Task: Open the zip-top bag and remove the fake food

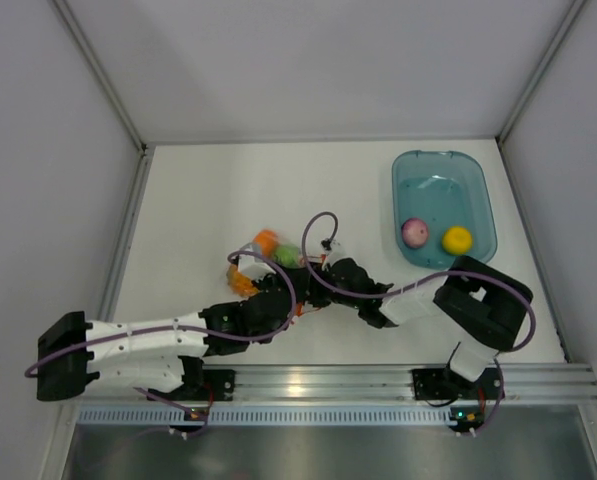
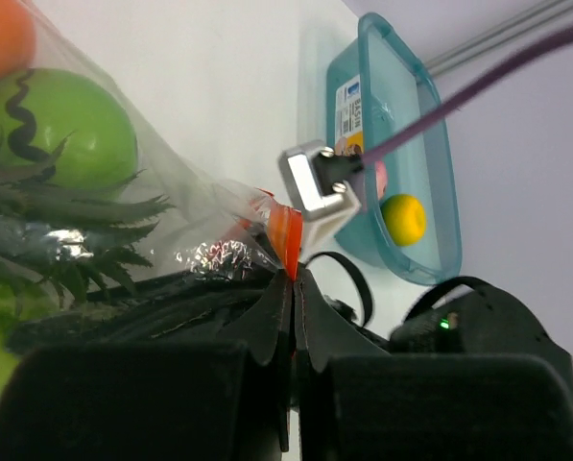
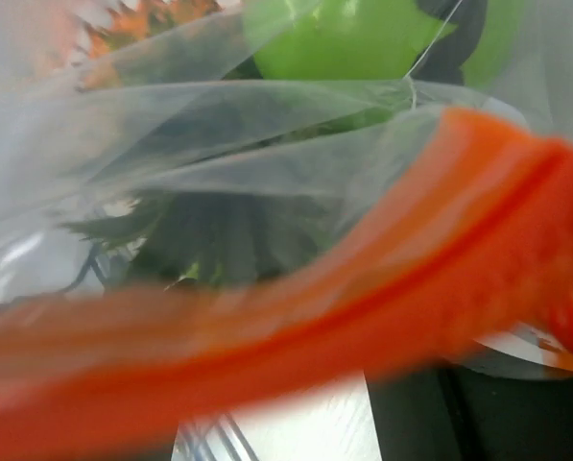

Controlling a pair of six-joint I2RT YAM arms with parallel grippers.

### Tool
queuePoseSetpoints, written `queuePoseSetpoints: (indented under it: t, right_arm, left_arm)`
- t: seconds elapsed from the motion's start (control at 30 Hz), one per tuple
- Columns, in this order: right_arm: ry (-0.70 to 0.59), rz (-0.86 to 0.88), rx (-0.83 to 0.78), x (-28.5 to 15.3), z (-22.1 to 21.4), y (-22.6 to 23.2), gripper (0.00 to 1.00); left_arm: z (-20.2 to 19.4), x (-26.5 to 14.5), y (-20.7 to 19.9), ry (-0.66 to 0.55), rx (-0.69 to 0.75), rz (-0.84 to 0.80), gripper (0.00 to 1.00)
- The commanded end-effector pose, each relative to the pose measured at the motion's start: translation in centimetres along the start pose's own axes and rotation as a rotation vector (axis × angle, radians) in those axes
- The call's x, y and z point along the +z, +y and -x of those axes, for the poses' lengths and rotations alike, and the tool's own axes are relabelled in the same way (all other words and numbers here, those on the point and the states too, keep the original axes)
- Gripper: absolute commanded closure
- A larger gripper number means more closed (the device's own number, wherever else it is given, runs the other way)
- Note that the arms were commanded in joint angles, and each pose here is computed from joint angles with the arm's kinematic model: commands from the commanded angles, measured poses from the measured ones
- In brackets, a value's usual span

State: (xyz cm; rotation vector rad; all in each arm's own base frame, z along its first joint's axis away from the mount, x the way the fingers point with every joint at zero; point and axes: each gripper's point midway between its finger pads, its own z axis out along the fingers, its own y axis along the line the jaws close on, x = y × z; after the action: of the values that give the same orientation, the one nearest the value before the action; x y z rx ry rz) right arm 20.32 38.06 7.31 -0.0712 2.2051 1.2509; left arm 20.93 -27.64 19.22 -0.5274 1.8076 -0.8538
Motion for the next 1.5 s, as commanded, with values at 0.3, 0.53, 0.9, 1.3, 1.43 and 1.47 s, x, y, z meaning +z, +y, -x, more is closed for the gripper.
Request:
queuePoseSetpoints:
  t: [0.3, 0.53, 0.9, 1.3, 1.43, 1.47]
  right_arm:
    - [-0.037, 0.053, 0.024, 2.6, -0.3, 2.7, 0.33]
    - [0.014, 0.237, -0.044, 3.2, -1.4, 6.9, 0.19]
    - [-0.017, 0.127, -0.024, 3.9, -0.9, 4.9, 0.56]
    - [-0.108, 0.062, -0.104, -0.3, 1.2, 4.0, 0.61]
    - [-0.119, 0.014, -0.131, -1.4, 1.6, 3.3, 0.60]
    - [-0.124, 0.014, -0.133, -1.7, 1.7, 3.3, 0.60]
  left_arm:
    - [-0.4, -0.7, -2.5, 0.029, -0.112, -0.074, 1.00]
    - [-0.7, -0.8, -1.9, 0.040, -0.124, -0.068, 1.00]
    - [0.0, -1.2, -1.4, 0.025, -0.123, -0.074, 1.00]
    - [2.6, -1.8, 1.7, -0.087, -0.105, -0.041, 1.00]
    - [3.4, -2.1, 2.2, -0.110, -0.099, -0.027, 1.00]
    - [3.4, -2.2, 2.5, -0.109, -0.082, -0.017, 1.00]
